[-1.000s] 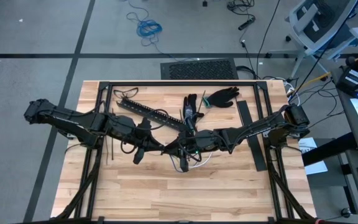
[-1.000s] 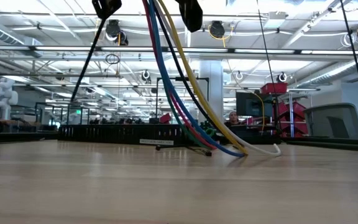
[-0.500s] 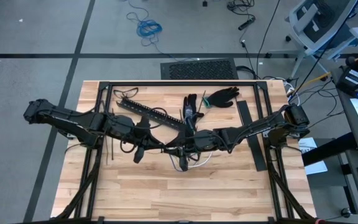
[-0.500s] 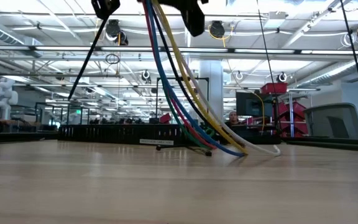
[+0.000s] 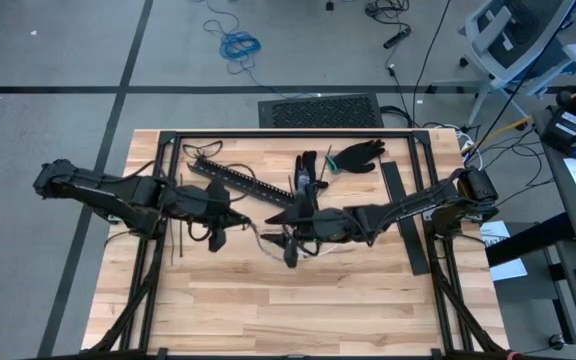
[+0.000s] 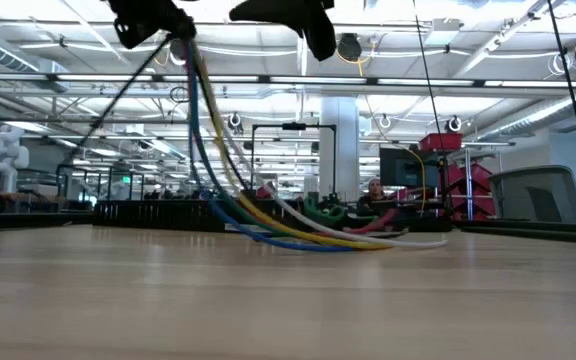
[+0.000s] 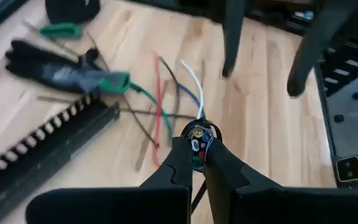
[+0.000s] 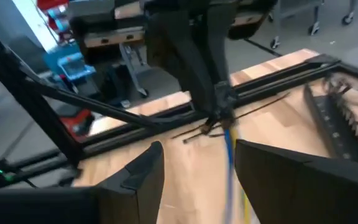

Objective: Ziptie cables
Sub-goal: Wrap the cable wires with the black zip tie

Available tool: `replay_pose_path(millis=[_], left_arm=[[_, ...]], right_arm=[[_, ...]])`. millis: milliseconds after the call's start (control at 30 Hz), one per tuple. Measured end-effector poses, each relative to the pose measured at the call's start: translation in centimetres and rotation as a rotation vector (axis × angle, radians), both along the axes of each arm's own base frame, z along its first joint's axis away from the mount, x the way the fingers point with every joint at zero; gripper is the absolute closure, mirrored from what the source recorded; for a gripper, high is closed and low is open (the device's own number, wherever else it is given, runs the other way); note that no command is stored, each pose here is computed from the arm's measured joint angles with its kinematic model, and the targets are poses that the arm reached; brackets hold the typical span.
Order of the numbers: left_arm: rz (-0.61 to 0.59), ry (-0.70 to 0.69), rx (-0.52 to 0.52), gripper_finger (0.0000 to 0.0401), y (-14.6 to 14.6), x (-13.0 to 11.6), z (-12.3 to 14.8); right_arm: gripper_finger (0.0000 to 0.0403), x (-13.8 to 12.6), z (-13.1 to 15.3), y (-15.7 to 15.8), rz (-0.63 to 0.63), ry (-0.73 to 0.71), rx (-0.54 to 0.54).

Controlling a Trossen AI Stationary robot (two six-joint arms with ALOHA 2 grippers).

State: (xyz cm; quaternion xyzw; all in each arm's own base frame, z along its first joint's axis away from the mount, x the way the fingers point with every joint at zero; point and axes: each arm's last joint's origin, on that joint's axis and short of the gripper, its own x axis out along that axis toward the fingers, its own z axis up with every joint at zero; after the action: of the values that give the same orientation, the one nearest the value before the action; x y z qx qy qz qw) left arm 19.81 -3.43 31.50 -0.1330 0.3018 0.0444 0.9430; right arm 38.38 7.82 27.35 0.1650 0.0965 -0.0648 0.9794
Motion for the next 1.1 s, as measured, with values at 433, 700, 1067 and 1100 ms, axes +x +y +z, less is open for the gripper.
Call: replay_pose_path(millis=[433, 700, 1067, 1100], left_arm=[[-0.131, -0.008, 0.031, 0.0381, -0.5, 1.1, -0.3], [-0.137, -0.029, 0.043, 0.0381, -0.7, 2.1, -0.6], [-0.128, -0.085, 0.038, 0.0381, -0.8, 2.8, -0.3], [-0.126, -0.083, 0.039, 0.0382, -0.8, 2.8, -0.4]], right_arm=[[0.0382, 0.2, 0.8, -0.3, -0.021, -0.089, 0.086], [0.0402, 0.3, 0.7, -0.8, -0.034, -0.079, 0.095], [0.0403, 0.3, 0.7, -0.7, -0.03, -0.085, 0.11], [0.0403, 0.3, 0.7, -0.7, -0.031, -0.086, 0.115]])
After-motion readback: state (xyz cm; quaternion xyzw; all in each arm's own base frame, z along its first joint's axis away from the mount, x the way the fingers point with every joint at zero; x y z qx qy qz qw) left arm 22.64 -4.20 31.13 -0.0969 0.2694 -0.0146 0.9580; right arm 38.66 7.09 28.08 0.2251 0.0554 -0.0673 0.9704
